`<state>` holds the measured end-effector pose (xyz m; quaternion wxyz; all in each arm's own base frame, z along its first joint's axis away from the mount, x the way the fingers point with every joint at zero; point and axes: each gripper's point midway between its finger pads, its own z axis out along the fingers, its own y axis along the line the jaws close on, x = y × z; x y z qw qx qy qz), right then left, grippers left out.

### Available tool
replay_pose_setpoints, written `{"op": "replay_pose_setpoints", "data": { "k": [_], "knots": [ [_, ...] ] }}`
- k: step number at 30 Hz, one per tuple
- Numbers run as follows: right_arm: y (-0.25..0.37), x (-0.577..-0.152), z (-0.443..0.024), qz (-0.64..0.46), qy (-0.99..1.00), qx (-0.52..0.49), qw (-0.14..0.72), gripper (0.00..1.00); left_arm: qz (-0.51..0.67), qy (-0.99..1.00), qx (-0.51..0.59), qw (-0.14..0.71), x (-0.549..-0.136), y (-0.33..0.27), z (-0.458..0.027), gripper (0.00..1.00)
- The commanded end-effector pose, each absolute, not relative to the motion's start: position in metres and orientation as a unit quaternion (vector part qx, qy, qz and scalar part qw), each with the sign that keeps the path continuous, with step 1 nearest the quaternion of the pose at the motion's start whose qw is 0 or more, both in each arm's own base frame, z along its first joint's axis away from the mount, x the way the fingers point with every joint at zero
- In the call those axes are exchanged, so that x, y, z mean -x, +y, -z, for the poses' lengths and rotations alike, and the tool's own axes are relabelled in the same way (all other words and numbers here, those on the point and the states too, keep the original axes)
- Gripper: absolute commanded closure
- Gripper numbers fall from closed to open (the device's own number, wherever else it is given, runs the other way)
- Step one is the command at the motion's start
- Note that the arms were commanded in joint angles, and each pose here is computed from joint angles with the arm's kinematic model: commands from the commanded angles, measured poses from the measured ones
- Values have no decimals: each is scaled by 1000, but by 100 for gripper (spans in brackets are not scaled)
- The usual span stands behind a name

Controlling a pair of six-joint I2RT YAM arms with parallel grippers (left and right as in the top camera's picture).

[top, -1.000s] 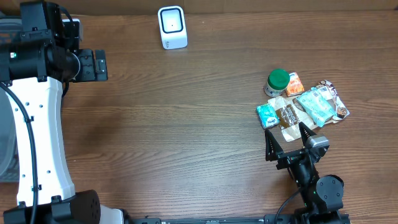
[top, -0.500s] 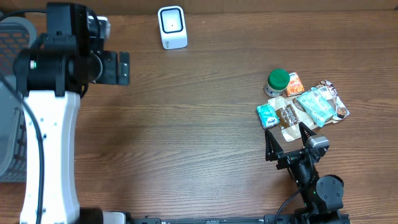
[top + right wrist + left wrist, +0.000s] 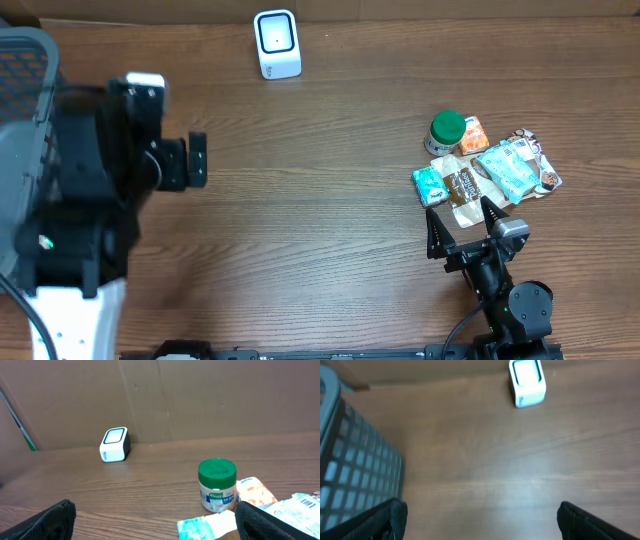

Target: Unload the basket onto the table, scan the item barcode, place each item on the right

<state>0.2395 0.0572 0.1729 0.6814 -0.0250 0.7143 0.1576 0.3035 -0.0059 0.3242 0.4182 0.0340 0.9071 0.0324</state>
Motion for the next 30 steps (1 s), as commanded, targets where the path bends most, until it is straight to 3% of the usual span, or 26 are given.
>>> {"op": "replay_pose_setpoints", "data": {
  "k": [1,14,30],
  "knots": [
    [57,-240,-171,-160,713,22,682,0,-36,891,-43,451,-294,-5,-298,0],
    [57,-240,-171,-160,713,22,682,0,-22,737,-94,669,-267,-13,-229,0],
    [57,-240,-171,-160,713,22,682,0,-81,734,-116,664,-246,-3,-165,0]
  ]
}}
